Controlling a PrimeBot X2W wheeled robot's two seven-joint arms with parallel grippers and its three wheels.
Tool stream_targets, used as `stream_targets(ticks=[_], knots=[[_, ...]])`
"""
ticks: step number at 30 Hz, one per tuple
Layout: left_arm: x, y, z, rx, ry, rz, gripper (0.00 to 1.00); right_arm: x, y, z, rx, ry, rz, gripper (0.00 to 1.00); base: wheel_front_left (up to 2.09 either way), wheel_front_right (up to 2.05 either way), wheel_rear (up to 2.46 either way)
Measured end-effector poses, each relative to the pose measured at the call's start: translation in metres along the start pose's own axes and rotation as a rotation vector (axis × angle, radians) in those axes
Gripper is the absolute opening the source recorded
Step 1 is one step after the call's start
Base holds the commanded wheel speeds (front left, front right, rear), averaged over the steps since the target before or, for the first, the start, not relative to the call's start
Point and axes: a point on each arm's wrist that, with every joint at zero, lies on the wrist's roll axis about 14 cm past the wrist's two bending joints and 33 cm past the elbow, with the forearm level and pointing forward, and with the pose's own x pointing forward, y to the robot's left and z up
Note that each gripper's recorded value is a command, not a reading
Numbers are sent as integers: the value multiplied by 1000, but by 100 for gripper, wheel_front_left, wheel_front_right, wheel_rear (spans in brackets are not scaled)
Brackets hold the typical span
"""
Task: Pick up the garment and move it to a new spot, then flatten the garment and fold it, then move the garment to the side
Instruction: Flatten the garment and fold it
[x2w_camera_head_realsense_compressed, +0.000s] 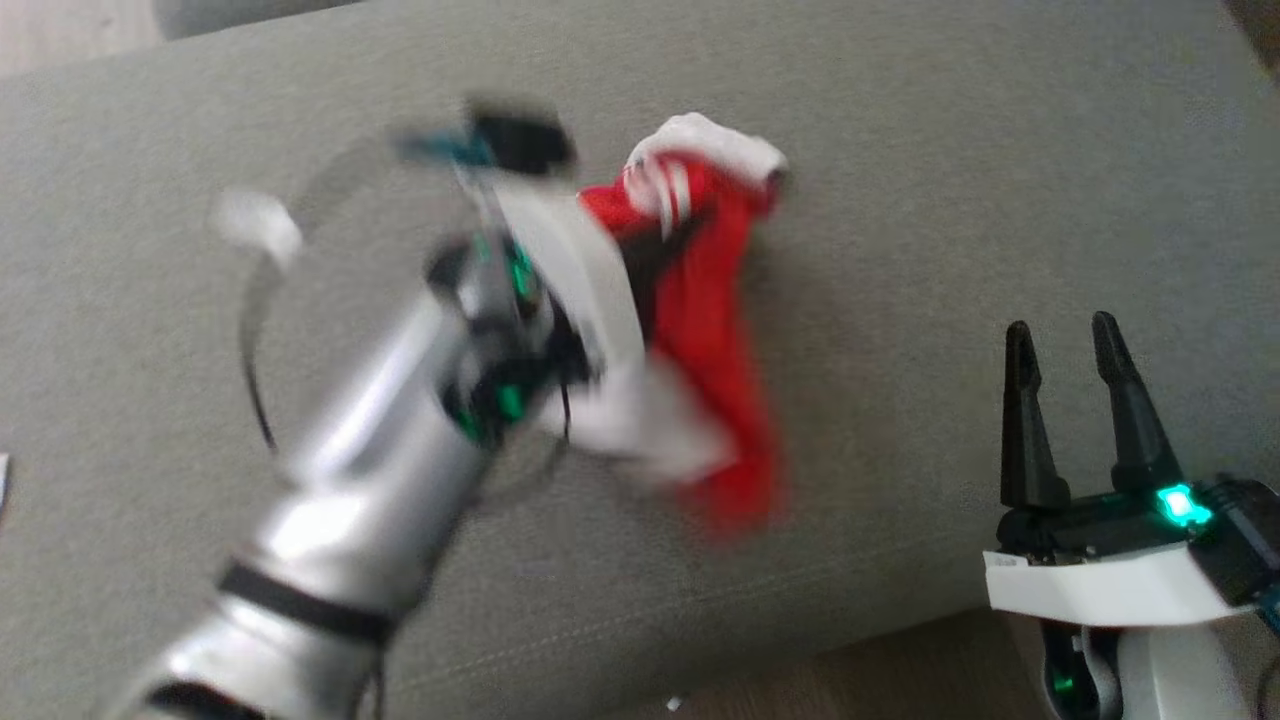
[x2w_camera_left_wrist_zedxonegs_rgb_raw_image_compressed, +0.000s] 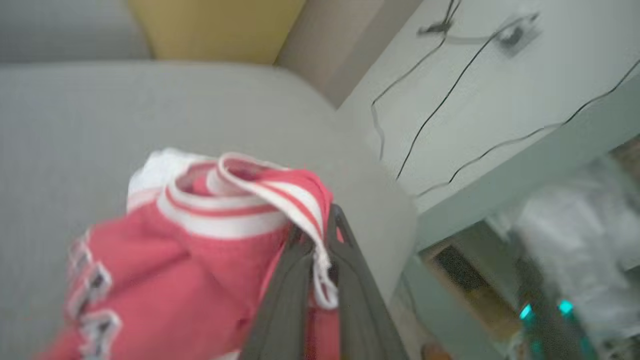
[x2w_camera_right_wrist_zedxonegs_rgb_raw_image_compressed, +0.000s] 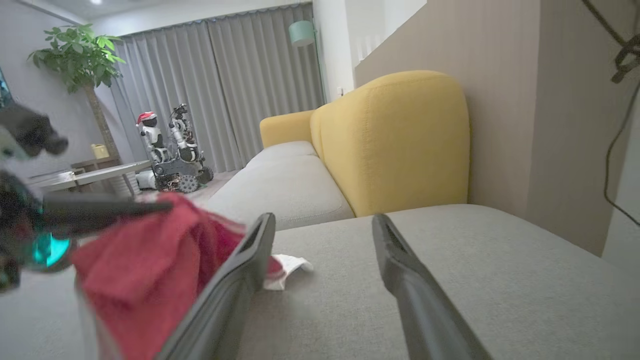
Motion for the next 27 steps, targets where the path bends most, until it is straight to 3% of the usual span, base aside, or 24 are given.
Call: stream_targets(ticks=[5,10,13,21,22,23,24,25,27], knots=[[4,-54,113,-103,-215,-127,0,-8,-14,10,-4,-24,-48,100,0,0,0],[5,-61,142,-176,-276,-122,0,-9,-18,14,-5,-35,-60,100,0,0,0],[10,-38,113,-239,-220,-67,0,-6,-18,14,-6,-37,-57,100,0,0,0],[-21,61,-57,-364,-67,196,0,8,-6,-3,-3,8,-14,100,0,0,0],[-26,66,-66,-380,-77,216,15,10,-3,-6,-5,14,-5,100,0,0,0],[-29,70,-71,-390,-89,227,36,12,-1,-8,-4,20,4,100,0,0,0],[-32,70,-75,-384,-96,227,49,14,2,-11,-5,25,12,100,0,0,0],[-33,70,-76,-369,-109,229,100,16,4,-13,-8,30,22,100,0,0,0],[-36,72,-72,-359,-153,239,100,20,10,-17,-15,38,42,100,0,0,0]])
